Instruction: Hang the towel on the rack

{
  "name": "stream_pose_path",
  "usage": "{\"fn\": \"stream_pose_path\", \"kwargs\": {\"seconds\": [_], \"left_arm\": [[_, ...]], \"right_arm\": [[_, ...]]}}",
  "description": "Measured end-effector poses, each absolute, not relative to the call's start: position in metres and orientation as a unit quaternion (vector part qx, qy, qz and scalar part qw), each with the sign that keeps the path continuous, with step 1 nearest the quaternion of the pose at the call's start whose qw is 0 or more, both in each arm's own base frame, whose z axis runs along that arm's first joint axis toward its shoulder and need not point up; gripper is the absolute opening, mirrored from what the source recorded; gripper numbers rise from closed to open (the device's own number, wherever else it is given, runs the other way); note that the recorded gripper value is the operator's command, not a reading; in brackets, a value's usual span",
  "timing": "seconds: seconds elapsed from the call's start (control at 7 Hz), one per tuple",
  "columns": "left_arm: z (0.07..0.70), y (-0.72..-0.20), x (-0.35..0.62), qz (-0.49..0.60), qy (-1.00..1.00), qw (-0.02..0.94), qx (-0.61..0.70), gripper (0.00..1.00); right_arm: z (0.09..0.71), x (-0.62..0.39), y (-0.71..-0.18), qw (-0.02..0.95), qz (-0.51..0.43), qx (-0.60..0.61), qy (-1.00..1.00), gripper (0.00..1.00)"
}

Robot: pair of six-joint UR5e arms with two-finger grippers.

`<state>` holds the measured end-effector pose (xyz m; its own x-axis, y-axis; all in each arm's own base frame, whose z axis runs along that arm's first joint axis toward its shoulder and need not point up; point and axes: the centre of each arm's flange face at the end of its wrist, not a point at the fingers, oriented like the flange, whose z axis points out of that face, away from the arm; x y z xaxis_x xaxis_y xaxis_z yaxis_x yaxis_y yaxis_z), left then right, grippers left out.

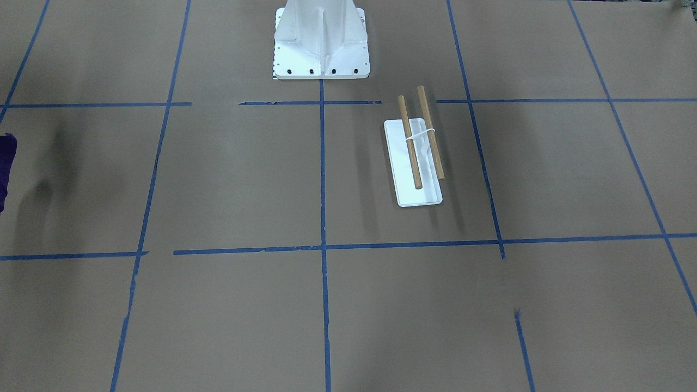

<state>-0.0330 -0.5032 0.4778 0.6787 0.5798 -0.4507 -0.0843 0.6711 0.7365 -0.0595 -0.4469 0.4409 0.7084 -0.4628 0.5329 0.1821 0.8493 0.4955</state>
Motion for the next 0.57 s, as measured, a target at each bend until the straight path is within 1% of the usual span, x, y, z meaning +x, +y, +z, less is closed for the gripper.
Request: {"fn": "stream_pose_path", "kwargs": {"seconds": [0.29, 0.57], "left_arm": [[0.44, -0.506, -0.016, 0.15, 0.395, 0.828, 0.368, 1.0], [0.413, -0.501, 0.03, 0.131, 0.447, 0.818, 0.338, 1.0]], "right_arm": [[0.36, -0.121, -0.474, 0.879, -0.148, 0.222, -0.395, 0.0], [0.273, -0.211, -0.476, 0.857, -0.135, 0.232, -0.44, 0.0]]}}
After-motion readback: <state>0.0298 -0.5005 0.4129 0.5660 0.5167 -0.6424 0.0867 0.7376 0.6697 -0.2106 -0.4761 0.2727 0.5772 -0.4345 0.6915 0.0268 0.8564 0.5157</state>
